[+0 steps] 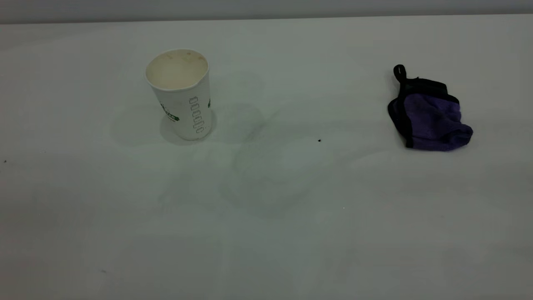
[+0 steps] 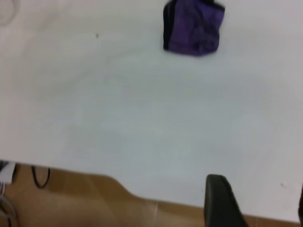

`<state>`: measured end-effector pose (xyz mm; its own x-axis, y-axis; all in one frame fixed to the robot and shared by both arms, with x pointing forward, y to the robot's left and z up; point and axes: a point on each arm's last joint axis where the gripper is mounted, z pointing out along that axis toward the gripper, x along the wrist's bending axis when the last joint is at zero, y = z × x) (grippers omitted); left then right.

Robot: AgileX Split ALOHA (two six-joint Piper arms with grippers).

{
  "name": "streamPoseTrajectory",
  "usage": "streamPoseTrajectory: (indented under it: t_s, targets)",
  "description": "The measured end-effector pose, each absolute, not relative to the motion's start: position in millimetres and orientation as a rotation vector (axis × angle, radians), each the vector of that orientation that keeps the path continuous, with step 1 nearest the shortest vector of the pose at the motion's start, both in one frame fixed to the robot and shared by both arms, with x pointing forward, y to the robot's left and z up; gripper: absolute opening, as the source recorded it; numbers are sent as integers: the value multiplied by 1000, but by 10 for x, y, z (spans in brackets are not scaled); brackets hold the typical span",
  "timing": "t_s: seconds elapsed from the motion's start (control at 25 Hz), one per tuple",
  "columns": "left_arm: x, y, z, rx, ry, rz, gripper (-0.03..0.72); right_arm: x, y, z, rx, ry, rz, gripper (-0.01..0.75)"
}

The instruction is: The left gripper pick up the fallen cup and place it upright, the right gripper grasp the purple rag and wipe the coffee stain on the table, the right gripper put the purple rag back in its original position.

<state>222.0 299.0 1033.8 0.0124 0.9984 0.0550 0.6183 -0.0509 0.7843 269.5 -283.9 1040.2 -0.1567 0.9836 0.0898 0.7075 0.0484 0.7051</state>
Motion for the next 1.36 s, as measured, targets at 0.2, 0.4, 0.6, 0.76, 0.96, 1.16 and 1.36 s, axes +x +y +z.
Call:
streamPoseTrajectory:
  t_s: [0.2,0.4,0.6,0.76,0.96,1.16,1.36]
  targets:
    - [2220,2990,10338,1727,1661,864,524,2589,-2842,10419,1644,1869,930,430]
    - [2220,2990,10338,1727,1661,864,524,2400,-2848,10427,1552,1785,1013,430]
    - [2220,2990,10338,1727,1661,864,524,2296,-2850,10414,1510,1750,1048,430]
    - [2220,2990,10338,1727,1661,864,524,2295,-2850,10414,1507,1753,1050,430]
    - [2220,2991,10338,1727,1661,865,524,2295,-2851,10414,1506,1755,1051,430]
    - [2220,2991,10338,1727,1661,865,524,2295,-2851,10414,1506,1755,1051,430]
    - [2220,2991,10338,1727,1661,865,524,2294,-2851,10414,1505,1755,1052,430]
